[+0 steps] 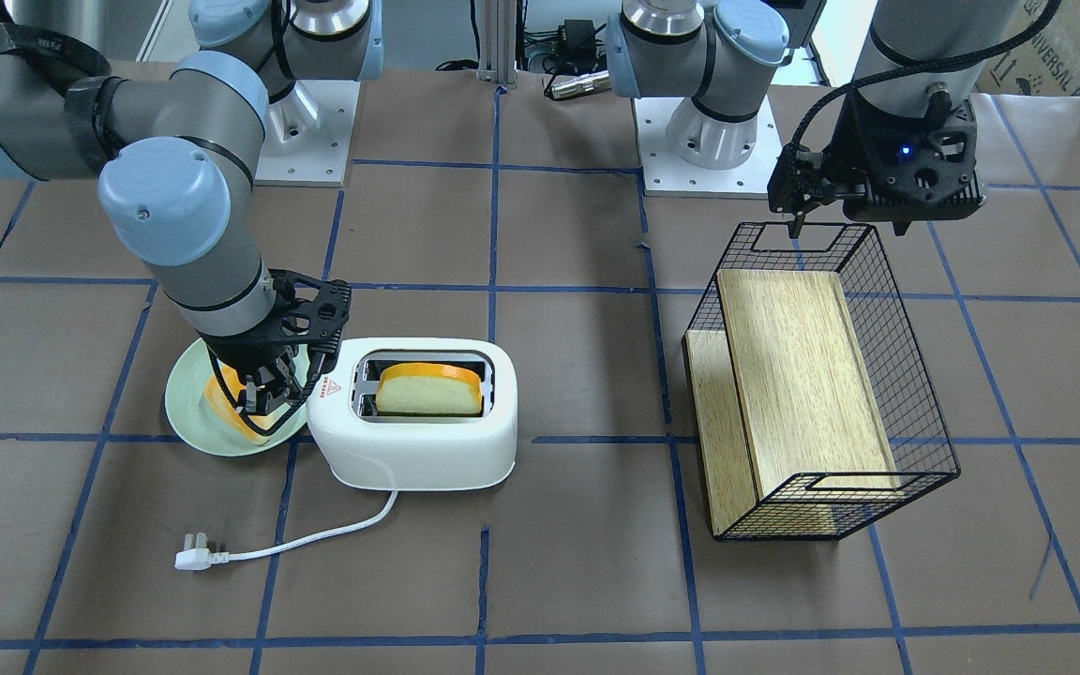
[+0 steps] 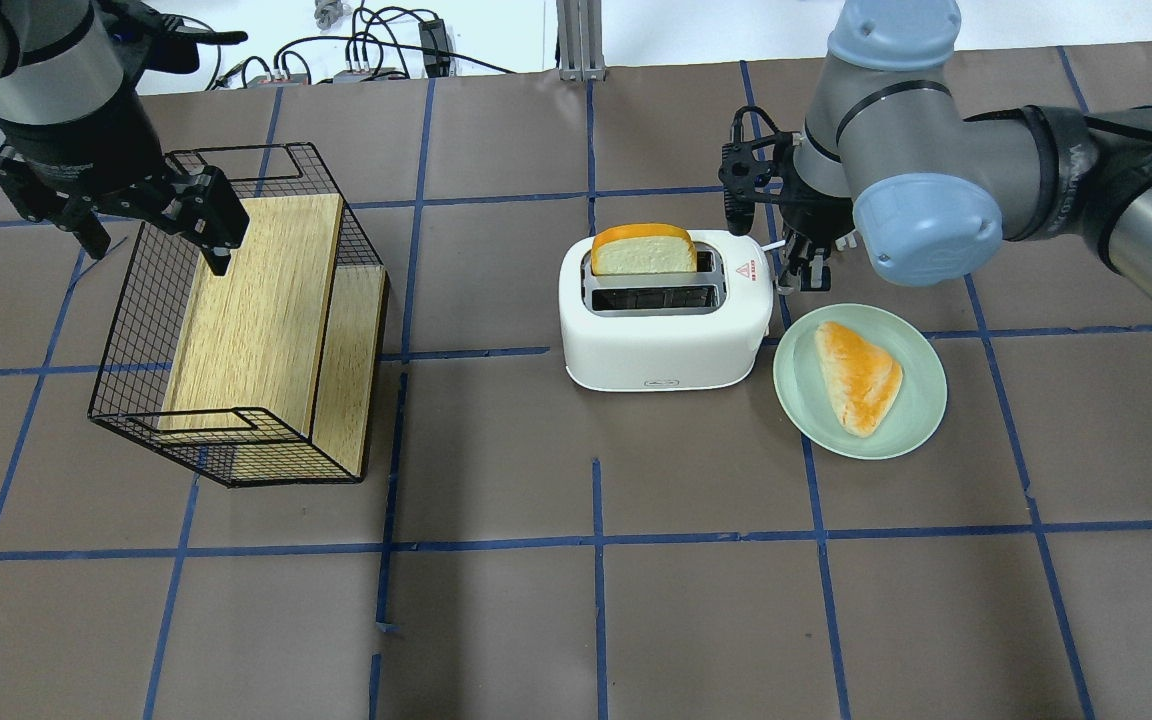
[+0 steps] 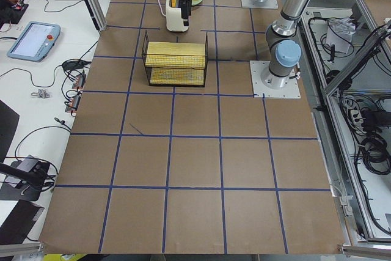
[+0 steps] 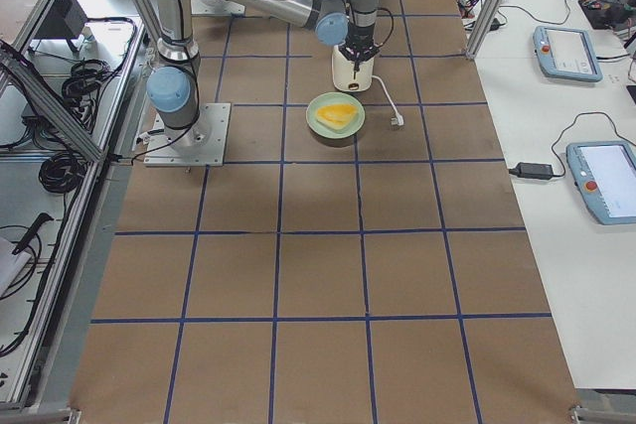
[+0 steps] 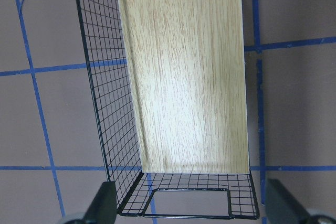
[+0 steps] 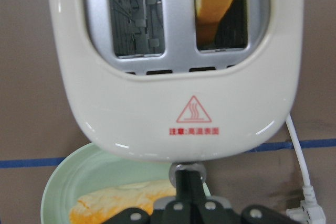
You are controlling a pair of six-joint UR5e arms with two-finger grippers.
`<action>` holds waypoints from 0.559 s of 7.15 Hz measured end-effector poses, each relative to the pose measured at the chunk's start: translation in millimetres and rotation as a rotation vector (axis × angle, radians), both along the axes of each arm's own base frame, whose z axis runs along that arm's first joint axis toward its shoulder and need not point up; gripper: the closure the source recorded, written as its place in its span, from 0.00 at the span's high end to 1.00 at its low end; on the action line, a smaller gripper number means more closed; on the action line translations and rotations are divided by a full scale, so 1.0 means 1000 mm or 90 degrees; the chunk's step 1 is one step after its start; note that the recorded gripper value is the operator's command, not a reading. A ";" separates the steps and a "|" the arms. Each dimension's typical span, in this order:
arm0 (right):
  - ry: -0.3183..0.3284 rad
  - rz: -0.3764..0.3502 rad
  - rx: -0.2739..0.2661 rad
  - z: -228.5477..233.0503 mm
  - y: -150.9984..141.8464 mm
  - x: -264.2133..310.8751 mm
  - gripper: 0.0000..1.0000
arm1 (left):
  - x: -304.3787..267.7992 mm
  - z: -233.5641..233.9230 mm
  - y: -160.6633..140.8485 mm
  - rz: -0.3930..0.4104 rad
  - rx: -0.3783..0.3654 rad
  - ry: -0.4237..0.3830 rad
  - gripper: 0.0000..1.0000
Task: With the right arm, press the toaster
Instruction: 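Press the toaster lever down with the right gripper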
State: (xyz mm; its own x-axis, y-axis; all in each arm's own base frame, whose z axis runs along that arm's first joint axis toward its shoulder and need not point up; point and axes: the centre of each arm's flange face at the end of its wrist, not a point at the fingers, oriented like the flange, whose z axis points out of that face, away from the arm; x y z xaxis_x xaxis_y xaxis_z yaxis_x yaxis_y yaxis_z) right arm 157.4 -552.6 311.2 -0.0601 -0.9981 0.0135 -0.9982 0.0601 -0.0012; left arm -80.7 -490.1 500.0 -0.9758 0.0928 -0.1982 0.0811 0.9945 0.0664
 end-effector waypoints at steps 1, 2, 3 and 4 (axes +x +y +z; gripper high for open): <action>-0.001 0.000 -0.001 -0.004 0.000 0.000 0.07 | 0.000 0.000 0.000 0.000 0.000 0.000 1.00; -0.002 0.000 0.000 -0.009 0.001 0.001 0.07 | 0.000 0.000 0.000 0.000 0.000 0.000 1.00; -0.003 -0.001 0.001 -0.014 0.001 0.001 0.07 | 0.000 0.000 0.000 0.000 0.000 0.000 1.00; -0.004 -0.002 0.001 -0.019 0.002 0.001 0.07 | 0.000 0.000 0.000 0.000 0.000 0.000 1.00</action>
